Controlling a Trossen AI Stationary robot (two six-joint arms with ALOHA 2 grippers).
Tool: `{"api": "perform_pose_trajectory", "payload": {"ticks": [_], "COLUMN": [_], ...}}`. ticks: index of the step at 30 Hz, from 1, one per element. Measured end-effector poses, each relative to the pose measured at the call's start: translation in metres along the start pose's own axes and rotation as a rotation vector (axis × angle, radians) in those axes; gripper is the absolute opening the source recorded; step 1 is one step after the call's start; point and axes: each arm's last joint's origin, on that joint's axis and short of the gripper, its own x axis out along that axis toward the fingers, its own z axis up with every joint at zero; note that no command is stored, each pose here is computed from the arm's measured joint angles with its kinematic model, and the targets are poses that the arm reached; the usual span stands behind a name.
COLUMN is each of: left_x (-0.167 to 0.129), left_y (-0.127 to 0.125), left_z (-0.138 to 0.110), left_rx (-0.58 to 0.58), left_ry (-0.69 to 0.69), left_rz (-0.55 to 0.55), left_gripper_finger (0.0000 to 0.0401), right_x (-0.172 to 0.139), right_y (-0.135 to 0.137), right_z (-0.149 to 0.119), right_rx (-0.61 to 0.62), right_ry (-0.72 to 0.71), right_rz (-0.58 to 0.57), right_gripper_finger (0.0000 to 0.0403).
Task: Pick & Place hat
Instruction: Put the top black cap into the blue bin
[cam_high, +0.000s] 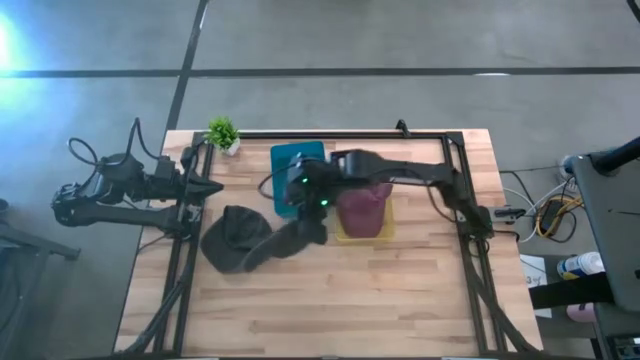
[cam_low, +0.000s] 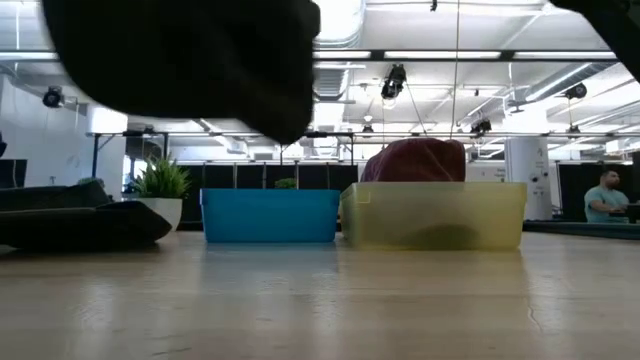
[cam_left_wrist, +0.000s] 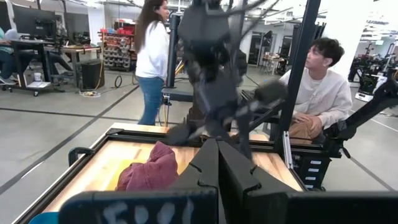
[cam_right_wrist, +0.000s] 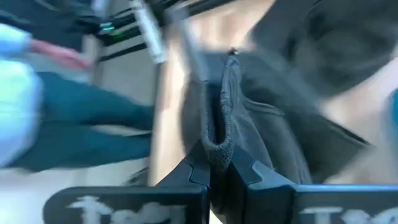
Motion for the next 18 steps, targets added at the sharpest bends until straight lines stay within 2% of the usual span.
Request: {"api": "perform_pose_trajectory", "payload": {"ticks": [5,9,14,18], "left_x": [0.0,0.0,0.0,0.0], "left_y": [0.0,0.0,0.0,0.0], "left_z": [0.0,0.0,0.0,0.0], "left_rx": [0.0,0.0,0.0,0.0], "left_ry": [0.0,0.0,0.001,0.001], "left_rz": [0.0,0.0,0.0,0.0], "left_gripper_finger": [0.0,0.0,0.0,0.0], "right_x": [-0.025,-0.017,0.027,0.082], "right_y": [0.02,0.027,0.032,0.021], "right_z": [-0.01,-0.017,-0.03,-0.05], "right_rx": [0.201,0.308,0.378,0.432], "right_ry": [0.107,0.235,0.41,0.574], "right_rz": [0.182,0.333,0.439,0.514], "right_gripper_finger": [0.0009,0.0009,0.0009,0.0009]}}
